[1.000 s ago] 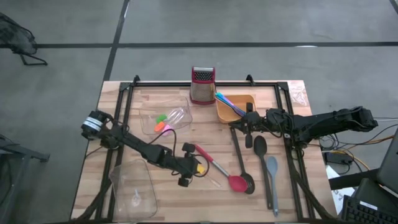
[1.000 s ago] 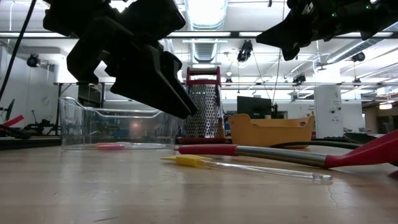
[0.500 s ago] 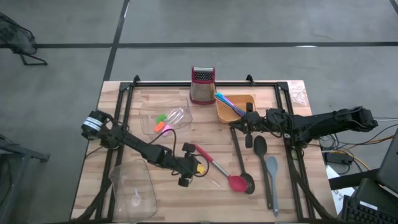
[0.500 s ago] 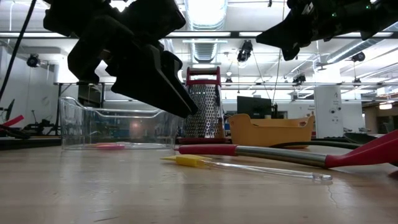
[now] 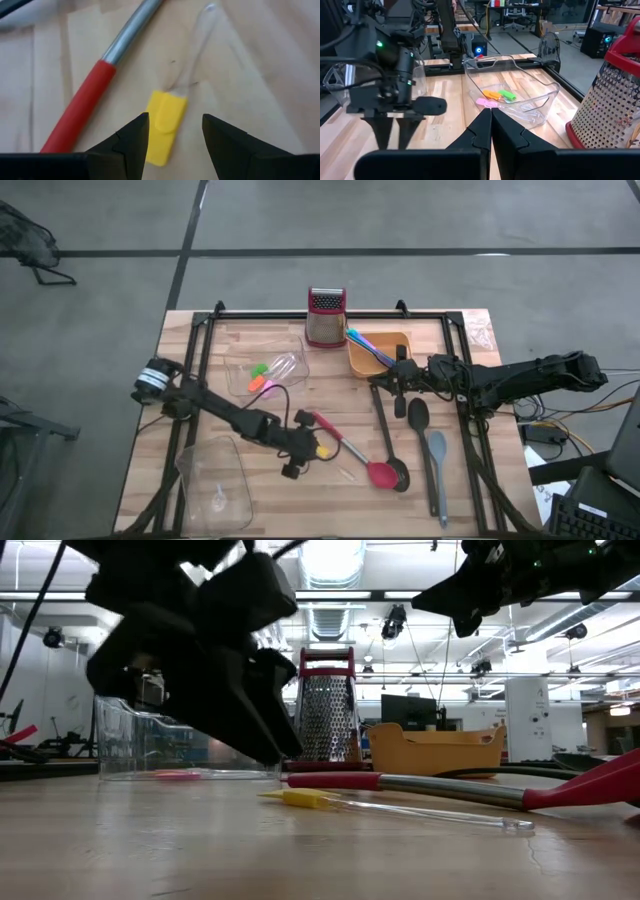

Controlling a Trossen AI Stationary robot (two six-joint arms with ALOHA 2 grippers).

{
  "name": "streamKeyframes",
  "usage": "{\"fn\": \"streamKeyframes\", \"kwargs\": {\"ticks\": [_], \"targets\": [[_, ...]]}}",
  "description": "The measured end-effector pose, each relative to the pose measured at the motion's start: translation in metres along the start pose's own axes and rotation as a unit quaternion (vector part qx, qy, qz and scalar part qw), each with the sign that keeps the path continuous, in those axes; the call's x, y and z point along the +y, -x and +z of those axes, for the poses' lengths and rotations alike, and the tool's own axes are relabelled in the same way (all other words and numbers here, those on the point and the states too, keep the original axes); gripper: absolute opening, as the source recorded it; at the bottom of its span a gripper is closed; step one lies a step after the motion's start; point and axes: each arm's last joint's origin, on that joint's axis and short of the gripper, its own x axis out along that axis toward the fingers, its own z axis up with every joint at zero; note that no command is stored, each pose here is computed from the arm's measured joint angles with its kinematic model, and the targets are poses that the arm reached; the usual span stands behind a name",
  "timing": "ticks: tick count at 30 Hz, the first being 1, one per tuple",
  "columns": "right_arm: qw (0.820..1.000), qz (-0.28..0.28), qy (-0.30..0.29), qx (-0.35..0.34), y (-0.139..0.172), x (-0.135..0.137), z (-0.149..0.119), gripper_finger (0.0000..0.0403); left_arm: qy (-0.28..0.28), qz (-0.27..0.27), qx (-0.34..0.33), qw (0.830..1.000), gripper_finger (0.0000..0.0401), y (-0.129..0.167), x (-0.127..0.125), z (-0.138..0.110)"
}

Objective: Pick & Place Kitchen Items
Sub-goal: Put the yellow spatula into the top transparent bin

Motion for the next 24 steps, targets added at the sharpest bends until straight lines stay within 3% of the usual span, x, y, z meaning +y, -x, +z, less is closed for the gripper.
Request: {"fn": "streamKeyframes", "kwargs": {"ticks": [6, 16, 24], "targets": [[1.0, 0.0, 0.0, 0.0, 0.0, 0.0, 0.0, 0.0008, 0.006, 0.008, 0.006, 1.0, 0.0197, -0.005, 0.007, -0.002], [1.0, 0.0, 0.0, 0.0, 0.0, 0.0, 0.0, 0.0008, 0.01, 0.014, 0.027, 0.999, 0.0254, -0.02, 0.012, -0.009], [1.0, 0.0, 0.0, 0.0, 0.0, 0.0, 0.0, 0.0008, 0.023, -0.007, 0.032, 0.999, 0.0252, -0.03, 0.014, -0.012]]}}
